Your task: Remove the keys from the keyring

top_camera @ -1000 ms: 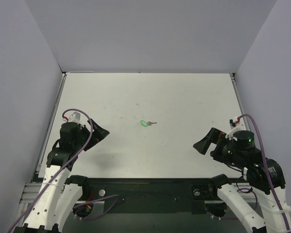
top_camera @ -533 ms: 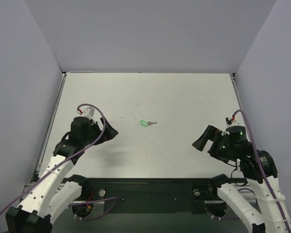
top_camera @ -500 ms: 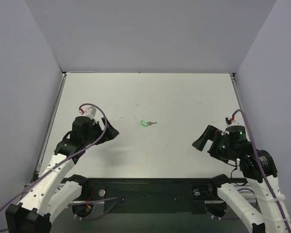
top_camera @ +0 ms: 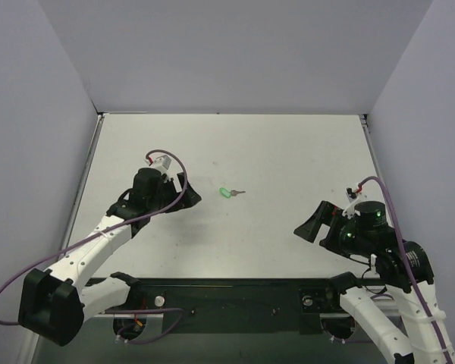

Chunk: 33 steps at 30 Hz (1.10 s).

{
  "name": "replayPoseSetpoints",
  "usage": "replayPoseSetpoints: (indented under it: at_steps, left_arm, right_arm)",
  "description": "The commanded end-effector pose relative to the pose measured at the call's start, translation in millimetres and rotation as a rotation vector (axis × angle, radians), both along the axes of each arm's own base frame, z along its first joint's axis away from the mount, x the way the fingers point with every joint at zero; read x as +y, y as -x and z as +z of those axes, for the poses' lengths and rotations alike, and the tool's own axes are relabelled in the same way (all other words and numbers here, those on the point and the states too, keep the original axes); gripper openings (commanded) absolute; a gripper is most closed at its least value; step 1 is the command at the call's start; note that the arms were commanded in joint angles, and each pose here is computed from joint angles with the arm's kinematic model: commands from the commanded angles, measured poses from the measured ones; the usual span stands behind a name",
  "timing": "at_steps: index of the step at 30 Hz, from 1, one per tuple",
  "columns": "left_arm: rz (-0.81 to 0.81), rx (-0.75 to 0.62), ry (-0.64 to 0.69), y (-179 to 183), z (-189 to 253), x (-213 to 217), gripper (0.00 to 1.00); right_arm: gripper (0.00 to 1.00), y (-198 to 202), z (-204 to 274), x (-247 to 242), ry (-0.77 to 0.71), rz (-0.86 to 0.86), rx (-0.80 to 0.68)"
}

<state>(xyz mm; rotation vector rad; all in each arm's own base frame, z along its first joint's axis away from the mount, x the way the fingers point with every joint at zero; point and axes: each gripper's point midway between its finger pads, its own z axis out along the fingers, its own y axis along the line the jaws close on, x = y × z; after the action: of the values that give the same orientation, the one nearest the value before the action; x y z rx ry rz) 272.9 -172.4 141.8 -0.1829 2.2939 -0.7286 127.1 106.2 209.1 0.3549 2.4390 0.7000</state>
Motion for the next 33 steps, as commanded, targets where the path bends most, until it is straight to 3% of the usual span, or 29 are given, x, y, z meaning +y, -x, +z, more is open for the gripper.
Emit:
replayPoseSetpoints:
  at_steps: [1, 15, 33]
  left_arm:
    - [-0.062, -0.135, 0.058, -29.3, 33.8, -24.5, 0.92]
    - [-0.127, -0.089, 0.023, -63.4, 0.0, -49.9, 0.9]
    - [-0.269, -0.043, 0.124, -101.3, -31.8, -107.0, 0.81]
  right_arm:
    - [0.98, 9.2, 6.8, 9.0, -0.06, 0.051, -0.033]
    - [0.98, 26.7, 0.1, 9.0, -0.113, 0.045, -0.043]
    - [0.98, 41.4, 3.9, 6.0, -0.122, 0.061, -0.057]
